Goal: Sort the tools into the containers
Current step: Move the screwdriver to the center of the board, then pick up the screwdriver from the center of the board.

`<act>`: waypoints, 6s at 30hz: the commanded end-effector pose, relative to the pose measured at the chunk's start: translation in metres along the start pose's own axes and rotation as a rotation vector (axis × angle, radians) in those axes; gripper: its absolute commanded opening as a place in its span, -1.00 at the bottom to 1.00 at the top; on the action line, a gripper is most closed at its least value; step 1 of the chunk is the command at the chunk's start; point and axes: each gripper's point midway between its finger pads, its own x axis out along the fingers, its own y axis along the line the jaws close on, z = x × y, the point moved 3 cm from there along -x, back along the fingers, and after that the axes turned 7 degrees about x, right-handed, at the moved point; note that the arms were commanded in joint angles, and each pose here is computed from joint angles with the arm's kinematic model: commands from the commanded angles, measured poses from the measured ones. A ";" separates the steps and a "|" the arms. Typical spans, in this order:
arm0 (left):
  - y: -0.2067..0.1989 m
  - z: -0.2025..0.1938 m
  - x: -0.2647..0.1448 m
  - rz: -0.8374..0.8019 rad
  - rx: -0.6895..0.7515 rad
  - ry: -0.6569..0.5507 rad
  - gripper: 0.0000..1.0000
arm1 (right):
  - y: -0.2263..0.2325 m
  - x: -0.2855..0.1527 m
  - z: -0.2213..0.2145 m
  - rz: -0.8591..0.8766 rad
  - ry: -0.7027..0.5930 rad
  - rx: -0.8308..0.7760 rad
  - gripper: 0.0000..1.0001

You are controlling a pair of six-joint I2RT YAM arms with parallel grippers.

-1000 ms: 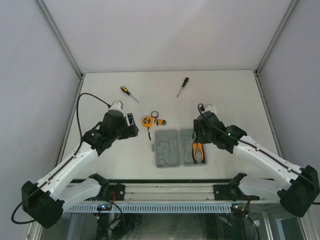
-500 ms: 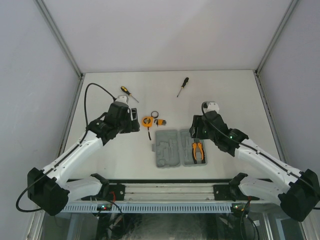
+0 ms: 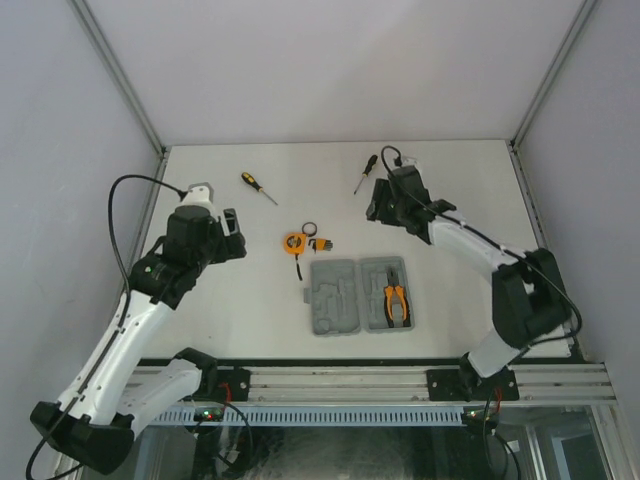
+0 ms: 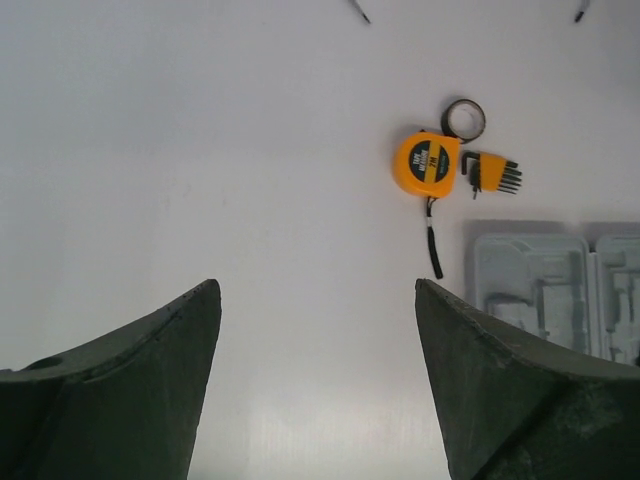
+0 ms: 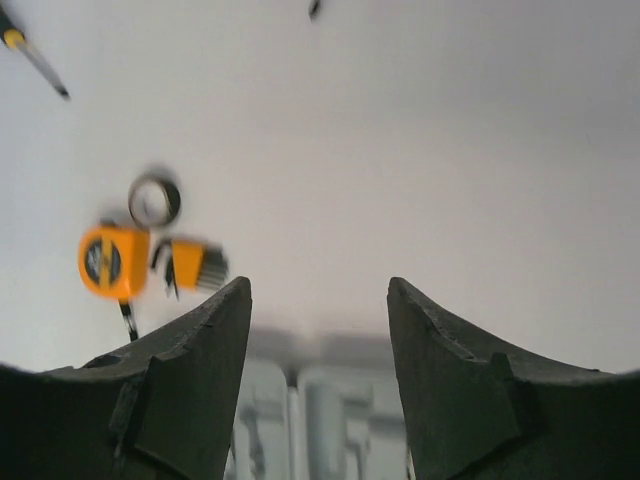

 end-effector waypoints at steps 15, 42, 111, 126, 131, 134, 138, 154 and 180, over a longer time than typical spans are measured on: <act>0.023 -0.022 0.002 0.048 0.016 -0.003 0.63 | 0.035 0.166 0.106 -0.101 -0.057 0.107 0.16; 0.021 -0.024 0.002 0.026 0.019 -0.001 0.63 | 0.021 0.229 0.106 -0.108 0.030 0.163 -0.19; 0.023 -0.024 0.003 0.043 0.019 -0.006 0.62 | -0.040 0.065 0.040 -0.092 0.169 -0.265 0.04; 0.023 -0.025 0.005 0.047 0.023 0.003 0.62 | -0.046 0.120 0.063 -0.108 0.157 -0.260 -0.07; 0.024 -0.025 0.005 0.050 0.024 0.007 0.62 | -0.052 0.133 0.064 -0.135 0.175 -0.265 -0.09; 0.023 -0.026 0.006 0.049 0.024 0.011 0.62 | -0.056 0.140 0.064 -0.143 0.192 -0.257 -0.11; 0.023 -0.025 0.006 0.047 0.025 0.012 0.62 | -0.059 0.146 0.062 -0.146 0.225 -0.240 -0.18; 0.024 -0.024 0.005 0.054 0.027 0.003 0.60 | -0.069 0.154 0.049 -0.250 0.315 -0.256 -0.57; -0.003 -0.009 -0.023 -0.147 -0.100 -0.112 0.54 | 0.008 0.001 0.099 0.080 -0.027 -0.122 -1.00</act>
